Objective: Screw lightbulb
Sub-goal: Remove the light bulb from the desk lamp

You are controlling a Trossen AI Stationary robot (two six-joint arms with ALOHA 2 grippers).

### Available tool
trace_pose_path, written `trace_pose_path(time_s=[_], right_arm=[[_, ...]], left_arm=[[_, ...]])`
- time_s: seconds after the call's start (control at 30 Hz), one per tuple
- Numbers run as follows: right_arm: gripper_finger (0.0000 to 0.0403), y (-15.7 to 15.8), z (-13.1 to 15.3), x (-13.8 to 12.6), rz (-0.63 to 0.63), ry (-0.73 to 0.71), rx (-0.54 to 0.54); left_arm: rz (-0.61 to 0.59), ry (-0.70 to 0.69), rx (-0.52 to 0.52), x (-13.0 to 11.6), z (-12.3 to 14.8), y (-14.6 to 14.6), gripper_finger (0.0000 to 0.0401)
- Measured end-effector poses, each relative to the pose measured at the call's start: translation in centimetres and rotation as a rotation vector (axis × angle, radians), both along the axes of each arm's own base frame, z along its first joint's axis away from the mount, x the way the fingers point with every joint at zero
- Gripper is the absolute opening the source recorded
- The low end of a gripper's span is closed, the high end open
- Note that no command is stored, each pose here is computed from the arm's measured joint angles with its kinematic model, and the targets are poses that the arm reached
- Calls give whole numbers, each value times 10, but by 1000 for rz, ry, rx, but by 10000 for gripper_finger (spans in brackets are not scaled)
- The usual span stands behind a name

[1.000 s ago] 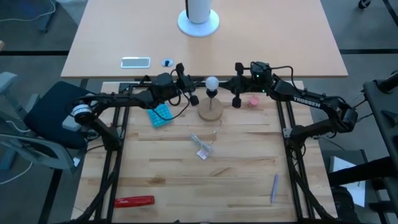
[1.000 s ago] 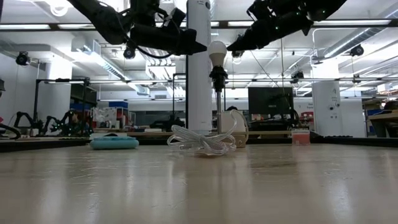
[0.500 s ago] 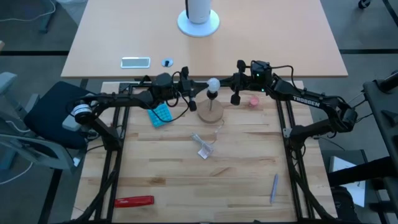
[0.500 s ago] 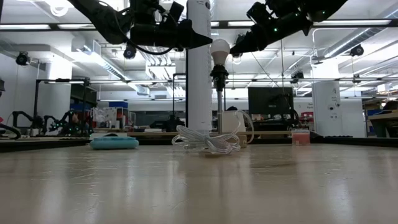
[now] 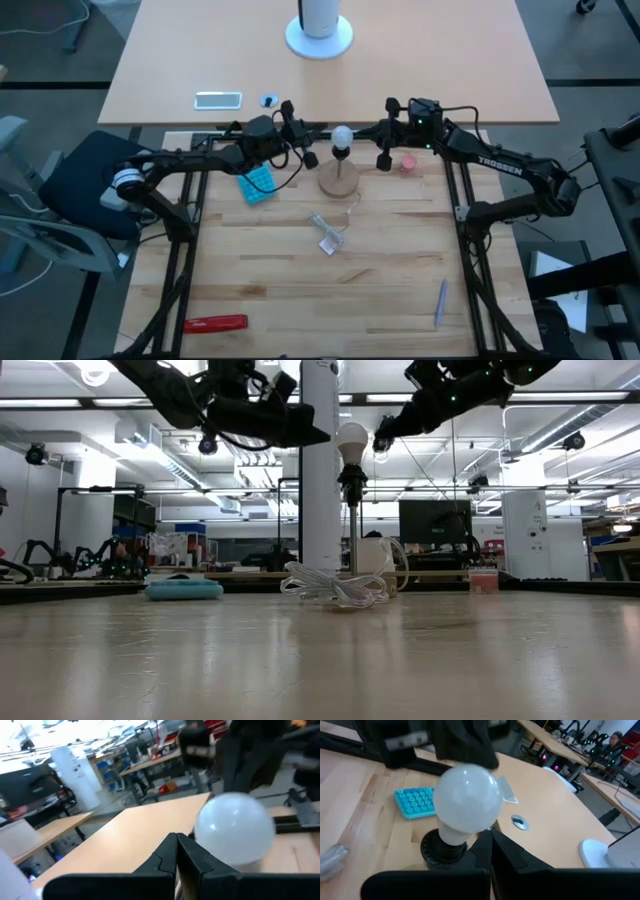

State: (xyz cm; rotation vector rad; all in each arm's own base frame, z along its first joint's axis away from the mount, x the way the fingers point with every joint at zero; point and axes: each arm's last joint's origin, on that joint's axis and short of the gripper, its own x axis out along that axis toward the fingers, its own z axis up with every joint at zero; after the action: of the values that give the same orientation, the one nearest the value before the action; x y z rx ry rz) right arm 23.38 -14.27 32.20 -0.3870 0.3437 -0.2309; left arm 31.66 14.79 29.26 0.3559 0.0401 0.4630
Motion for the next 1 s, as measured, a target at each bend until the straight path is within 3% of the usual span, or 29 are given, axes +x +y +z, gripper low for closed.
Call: trace_pose_path(time_s=[0.27,0.8,1.0], right_arm=[[0,3,1,3,110,-30,14],[0,-8,-7,13,37,-39,12],[0,-7,-9,12,25,-26,17]], left_arm=[[-37,21,0,4,-7,1,0],[-274,31,-5,6,-6,-10,0],[-261,21,1,4,-1,-11,0]])
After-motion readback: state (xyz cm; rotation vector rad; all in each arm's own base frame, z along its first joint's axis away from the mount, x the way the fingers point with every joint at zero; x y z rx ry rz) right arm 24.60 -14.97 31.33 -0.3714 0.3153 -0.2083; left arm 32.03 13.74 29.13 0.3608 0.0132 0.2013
